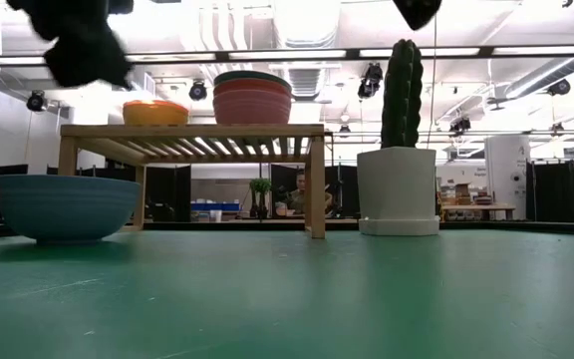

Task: Place and stack bowls onto a shelf
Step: Stack the blue bowl on the top of the teal bowl on the shelf

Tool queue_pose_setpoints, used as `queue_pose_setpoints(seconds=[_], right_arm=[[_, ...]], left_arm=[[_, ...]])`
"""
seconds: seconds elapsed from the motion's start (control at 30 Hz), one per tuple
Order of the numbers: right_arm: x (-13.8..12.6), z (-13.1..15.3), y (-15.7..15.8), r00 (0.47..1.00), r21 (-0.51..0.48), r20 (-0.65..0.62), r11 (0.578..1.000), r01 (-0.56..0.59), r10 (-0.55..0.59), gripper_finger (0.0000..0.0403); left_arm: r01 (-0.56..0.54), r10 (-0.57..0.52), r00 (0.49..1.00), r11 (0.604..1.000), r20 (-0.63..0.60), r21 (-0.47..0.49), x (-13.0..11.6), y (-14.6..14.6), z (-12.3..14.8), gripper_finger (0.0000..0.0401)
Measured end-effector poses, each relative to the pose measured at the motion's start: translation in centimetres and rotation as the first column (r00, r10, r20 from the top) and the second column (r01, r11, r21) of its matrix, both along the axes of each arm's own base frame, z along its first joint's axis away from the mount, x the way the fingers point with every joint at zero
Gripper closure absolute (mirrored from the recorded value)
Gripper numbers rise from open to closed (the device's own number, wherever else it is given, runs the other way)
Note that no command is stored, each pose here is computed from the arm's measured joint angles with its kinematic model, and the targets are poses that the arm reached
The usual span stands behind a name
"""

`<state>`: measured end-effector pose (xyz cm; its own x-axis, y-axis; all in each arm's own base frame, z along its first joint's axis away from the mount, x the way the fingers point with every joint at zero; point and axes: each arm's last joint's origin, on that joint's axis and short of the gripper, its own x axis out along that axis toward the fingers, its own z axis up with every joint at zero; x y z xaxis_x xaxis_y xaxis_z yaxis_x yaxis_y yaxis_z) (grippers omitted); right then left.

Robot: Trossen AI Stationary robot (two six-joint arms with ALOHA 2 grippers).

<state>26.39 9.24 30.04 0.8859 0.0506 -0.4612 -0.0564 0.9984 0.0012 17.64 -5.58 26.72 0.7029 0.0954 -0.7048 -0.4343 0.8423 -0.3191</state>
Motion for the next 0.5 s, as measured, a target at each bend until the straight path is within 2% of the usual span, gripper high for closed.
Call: queue_pose_setpoints(seconds=[0.13,0.23,0.37,0.5], right_arm=[[-0.2,-1.2,0.5,1.0,-0.008,-0.006,1.0,-0.025,0.025,0.0394],[-0.3,-1.7,0.5,1.0,-0.012,-0.014,1.0,-0.022,0.022,0.0394],[-0.3,-1.8,0.5,1.0,-0.012,-0.013,1.0,-0.022,0.022,0.0394],[-0.3,-1.8,0.5,1.0,-0.012,-0.013,1.0,-0.025,0.025,0.0394]], left_arm=[[-0.117,0.095,0.96,0.991,-0.264,-0.07,0.6,-0.5,-1.5,0.0271],[-0.212,0.177,0.888,0.977,-0.424,-0.036,1.1,-0.7,-1.9,0.0271],[-0.222,0.192,0.832,0.975,-0.52,0.005,2.3,-1.2,-1.9,0.0264],[-0.186,0.166,0.825,0.982,-0.541,0.017,3.7,-1.8,-2.1,0.0239]])
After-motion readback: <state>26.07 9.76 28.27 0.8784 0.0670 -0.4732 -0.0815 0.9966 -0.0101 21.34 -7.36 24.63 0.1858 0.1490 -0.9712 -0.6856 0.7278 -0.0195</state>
